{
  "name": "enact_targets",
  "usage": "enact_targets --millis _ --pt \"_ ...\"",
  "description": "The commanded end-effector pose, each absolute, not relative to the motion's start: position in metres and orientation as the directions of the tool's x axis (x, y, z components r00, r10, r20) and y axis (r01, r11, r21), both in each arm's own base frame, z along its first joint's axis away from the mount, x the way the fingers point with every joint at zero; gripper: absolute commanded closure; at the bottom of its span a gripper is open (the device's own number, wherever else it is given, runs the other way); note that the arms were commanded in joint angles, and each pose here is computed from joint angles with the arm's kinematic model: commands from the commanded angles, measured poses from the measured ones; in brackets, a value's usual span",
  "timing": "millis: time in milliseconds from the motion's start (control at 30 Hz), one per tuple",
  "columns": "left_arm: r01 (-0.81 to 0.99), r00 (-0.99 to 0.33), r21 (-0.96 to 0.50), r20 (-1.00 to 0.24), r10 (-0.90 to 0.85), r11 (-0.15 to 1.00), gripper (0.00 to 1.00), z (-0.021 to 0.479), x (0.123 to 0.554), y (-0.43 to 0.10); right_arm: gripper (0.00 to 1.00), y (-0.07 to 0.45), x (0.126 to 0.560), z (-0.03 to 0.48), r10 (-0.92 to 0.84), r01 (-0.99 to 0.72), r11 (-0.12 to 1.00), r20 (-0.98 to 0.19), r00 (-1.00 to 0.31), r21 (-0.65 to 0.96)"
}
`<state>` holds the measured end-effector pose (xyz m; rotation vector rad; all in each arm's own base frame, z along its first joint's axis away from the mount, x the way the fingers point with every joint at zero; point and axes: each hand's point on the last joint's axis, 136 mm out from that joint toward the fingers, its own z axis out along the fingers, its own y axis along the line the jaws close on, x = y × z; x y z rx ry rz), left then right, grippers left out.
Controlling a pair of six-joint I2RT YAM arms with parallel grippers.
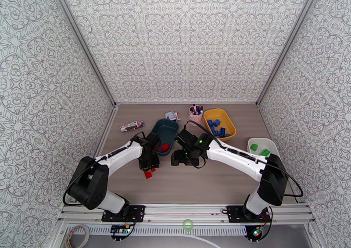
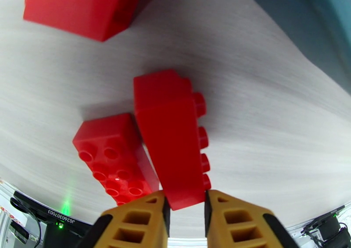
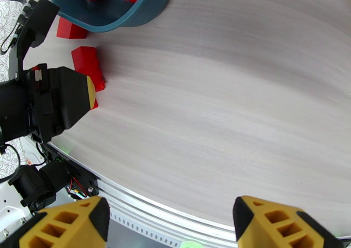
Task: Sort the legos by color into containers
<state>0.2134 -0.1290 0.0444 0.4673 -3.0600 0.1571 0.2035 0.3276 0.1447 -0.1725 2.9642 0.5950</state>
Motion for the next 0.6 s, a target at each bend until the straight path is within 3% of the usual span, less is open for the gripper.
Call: enact_targets --millis 0,567 --pt "-0.268 -0.963 -0.119 0.043 -0.264 0.956 0.73 0.062 0.211 -0.135 0.22 0.328 0.215 0.152 -0.077 -0.135 0.916 -0.165 -0.983 0.377" --pt "-0.266 -0.964 -0.267 0.051 -0.262 0.926 0.74 0.095 0.174 -0.155 0.22 0.328 0.231 0.154 -0.075 -0.131 0.922 -0.164 -0.984 0.363"
